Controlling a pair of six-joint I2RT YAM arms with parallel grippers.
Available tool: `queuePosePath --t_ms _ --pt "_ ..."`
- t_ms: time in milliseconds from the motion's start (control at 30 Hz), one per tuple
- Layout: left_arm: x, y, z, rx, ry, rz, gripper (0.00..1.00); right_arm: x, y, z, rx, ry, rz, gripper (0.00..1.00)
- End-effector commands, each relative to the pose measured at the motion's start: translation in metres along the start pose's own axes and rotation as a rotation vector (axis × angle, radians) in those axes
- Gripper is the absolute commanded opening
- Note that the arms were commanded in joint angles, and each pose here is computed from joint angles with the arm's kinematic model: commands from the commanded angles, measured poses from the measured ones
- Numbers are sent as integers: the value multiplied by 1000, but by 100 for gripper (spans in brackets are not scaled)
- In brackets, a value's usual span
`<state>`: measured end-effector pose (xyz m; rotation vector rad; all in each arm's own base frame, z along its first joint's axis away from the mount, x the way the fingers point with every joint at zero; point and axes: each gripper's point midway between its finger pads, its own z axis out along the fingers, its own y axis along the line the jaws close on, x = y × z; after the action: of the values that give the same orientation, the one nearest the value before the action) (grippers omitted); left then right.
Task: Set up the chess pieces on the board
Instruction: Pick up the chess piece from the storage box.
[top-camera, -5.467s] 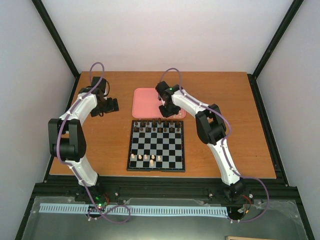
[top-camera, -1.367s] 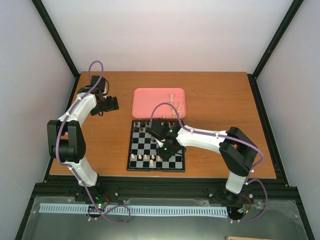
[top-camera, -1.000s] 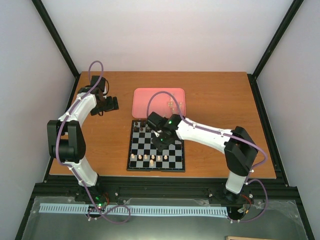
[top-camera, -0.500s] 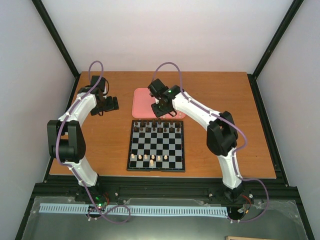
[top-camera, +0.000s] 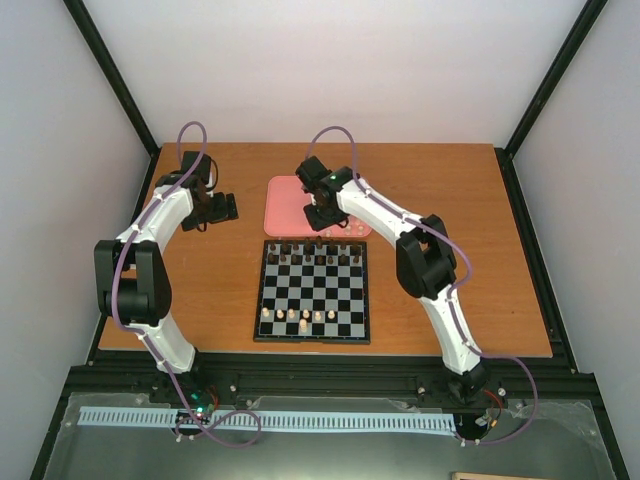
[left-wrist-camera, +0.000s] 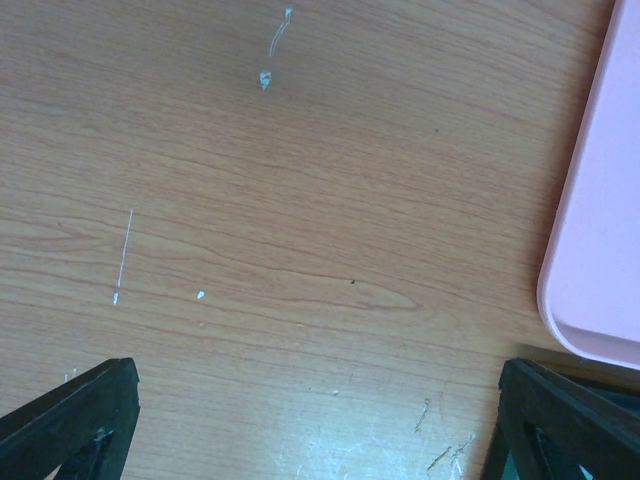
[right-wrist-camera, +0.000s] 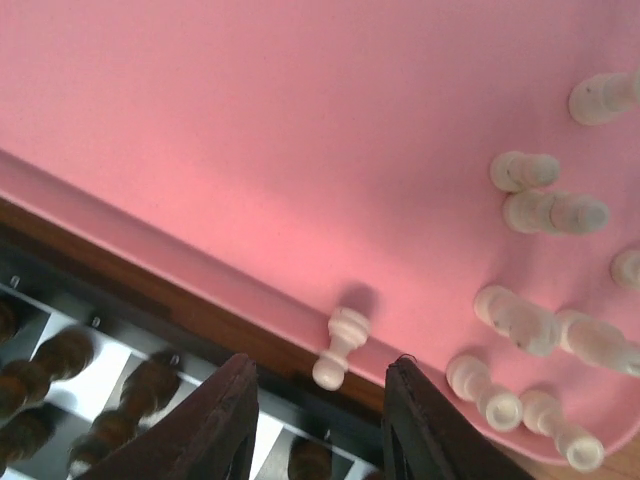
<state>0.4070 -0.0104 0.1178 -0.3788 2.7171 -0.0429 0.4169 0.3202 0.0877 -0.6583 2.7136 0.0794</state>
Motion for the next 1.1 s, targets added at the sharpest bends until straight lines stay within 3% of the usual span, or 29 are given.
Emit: queuePosePath --t_ms 0,233,533,1067 --pt "-10 -7 -3 17 -25 8 100 -2 -7 15 20 29 -1 35" --pt "-10 -7 -2 10 -23 9 100 3 -11 26 32 58 11 35" --pt "-11 -7 -2 10 -21 10 100 11 -13 34 32 96 28 28" --pt "-10 -7 -2 12 -21 9 100 14 -17 45 33 120 42 28"
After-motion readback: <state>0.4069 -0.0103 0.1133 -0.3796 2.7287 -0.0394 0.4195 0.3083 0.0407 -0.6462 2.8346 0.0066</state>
